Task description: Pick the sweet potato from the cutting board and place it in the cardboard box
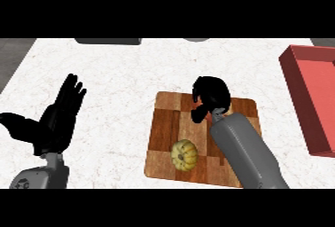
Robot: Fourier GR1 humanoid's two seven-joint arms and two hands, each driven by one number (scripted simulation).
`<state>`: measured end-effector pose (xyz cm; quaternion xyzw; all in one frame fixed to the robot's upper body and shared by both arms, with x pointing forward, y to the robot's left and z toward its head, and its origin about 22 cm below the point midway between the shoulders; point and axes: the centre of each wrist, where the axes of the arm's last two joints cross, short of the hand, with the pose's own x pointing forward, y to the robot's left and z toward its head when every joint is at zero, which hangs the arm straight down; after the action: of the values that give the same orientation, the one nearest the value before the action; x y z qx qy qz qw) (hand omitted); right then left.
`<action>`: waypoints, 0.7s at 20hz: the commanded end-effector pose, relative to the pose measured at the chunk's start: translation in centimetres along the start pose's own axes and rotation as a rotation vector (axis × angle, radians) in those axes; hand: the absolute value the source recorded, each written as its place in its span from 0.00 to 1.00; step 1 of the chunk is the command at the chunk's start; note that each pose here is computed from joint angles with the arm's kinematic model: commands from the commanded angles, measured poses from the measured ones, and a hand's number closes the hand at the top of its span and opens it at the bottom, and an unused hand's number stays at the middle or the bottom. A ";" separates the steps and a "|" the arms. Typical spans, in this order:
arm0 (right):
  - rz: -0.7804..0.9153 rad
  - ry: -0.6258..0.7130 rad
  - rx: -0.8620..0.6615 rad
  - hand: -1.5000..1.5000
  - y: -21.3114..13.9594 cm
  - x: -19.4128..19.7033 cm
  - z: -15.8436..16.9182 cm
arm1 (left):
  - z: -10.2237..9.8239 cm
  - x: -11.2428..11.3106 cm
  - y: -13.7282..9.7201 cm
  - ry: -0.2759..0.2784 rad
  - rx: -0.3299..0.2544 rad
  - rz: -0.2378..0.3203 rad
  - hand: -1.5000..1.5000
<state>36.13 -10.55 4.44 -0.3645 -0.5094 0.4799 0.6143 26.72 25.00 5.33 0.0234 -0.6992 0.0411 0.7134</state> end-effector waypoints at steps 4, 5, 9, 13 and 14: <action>0.083 -0.040 -0.155 1.00 -2.8 3.5 -1.5 | 1.1 -1.0 3.1 -0.009 0.026 -0.010 0.50; 0.097 -0.054 -0.207 1.00 -3.8 5.8 -0.4 | -0.6 0.2 1.1 -0.001 0.027 -0.009 0.50; 0.100 -0.082 -0.244 1.00 -6.6 7.0 1.1 | 2.1 0.0 2.7 0.015 0.015 -0.013 0.50; -0.114 -0.004 -0.462 1.00 -10.7 8.3 2.7 | 1.6 0.5 2.0 -0.003 0.037 -0.007 0.50; -0.120 0.040 -0.475 1.00 -10.0 8.1 3.0 | 0.2 0.7 1.3 -0.003 0.025 0.005 0.50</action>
<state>36.29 -5.57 14.37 -0.4576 -0.5953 0.3826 0.5383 26.01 26.57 5.45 0.0320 -0.6982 0.0481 0.7136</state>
